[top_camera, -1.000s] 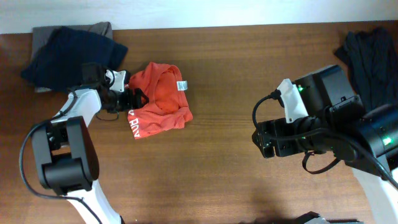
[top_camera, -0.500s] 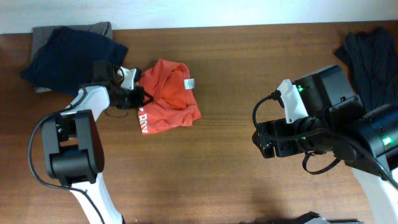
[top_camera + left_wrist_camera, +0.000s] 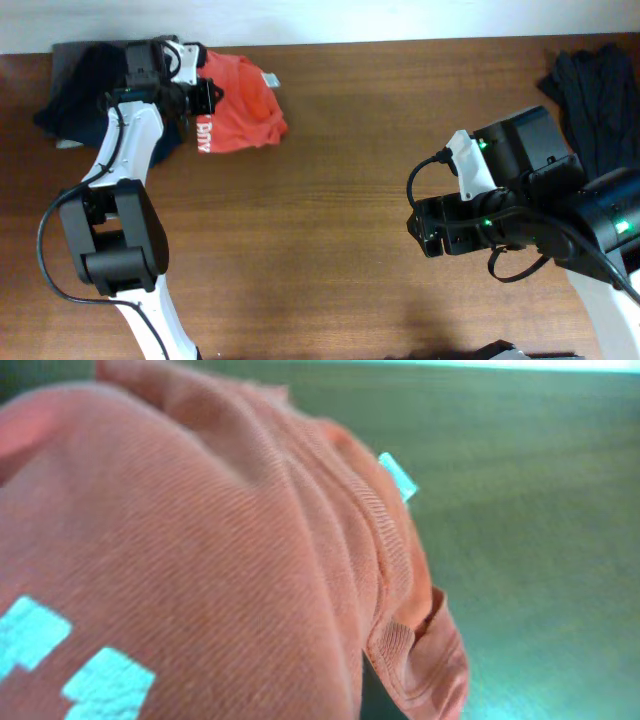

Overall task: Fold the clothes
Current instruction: 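Lift the red shirt with the left gripper and place it on the navy stack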

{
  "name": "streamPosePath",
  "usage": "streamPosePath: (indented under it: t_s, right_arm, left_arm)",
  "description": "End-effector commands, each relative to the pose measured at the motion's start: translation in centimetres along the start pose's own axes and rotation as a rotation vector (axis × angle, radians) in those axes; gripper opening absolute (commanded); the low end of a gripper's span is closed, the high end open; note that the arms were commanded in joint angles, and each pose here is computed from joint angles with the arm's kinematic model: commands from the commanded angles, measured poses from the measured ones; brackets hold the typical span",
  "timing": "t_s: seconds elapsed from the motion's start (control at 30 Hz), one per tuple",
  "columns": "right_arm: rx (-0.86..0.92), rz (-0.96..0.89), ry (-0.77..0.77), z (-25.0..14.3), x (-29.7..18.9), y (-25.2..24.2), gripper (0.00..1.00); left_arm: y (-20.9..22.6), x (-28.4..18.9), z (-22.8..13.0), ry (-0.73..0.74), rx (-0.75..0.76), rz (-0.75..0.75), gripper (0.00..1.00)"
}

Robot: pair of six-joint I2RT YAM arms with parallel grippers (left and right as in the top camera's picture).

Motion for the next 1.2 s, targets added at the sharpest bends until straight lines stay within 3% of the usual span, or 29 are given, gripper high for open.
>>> streamPosePath:
  t_s: [0.0,0.6,0.9,1.17]
  right_arm:
    - [0.004,-0.01,0.003,-0.2,0.0,0.0,0.85]
    - [0.088,-0.01,0.004,-0.2,0.0,0.0,0.86]
    - [0.093,-0.008,0.004,-0.2,0.0,0.0,0.86]
    - [0.103,-0.006,0.005,-0.2,0.0,0.0,0.86]
  left_arm:
    - [0.7,-0.9,2.1,-0.075,0.059,0.099,0.0]
    - [10.0,-7.4,5.2,-0.285,-0.006,0.318,0.01]
    - [14.0,-10.0,4.2,-0.319,-0.175,0.398,0.01]
    - [18.4,-9.6,1.2,-0.253,-0.262,0.465,0.11]
Point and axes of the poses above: each gripper's point midway between its finger pads, its own x axis out along the fingers, its own y axis along the line the jaws close on, z = x × y, the point moved 9 cm from there along -x, back along the fingers, and after that the axes turned 2 degrees about -x, right-handed, at the moved point
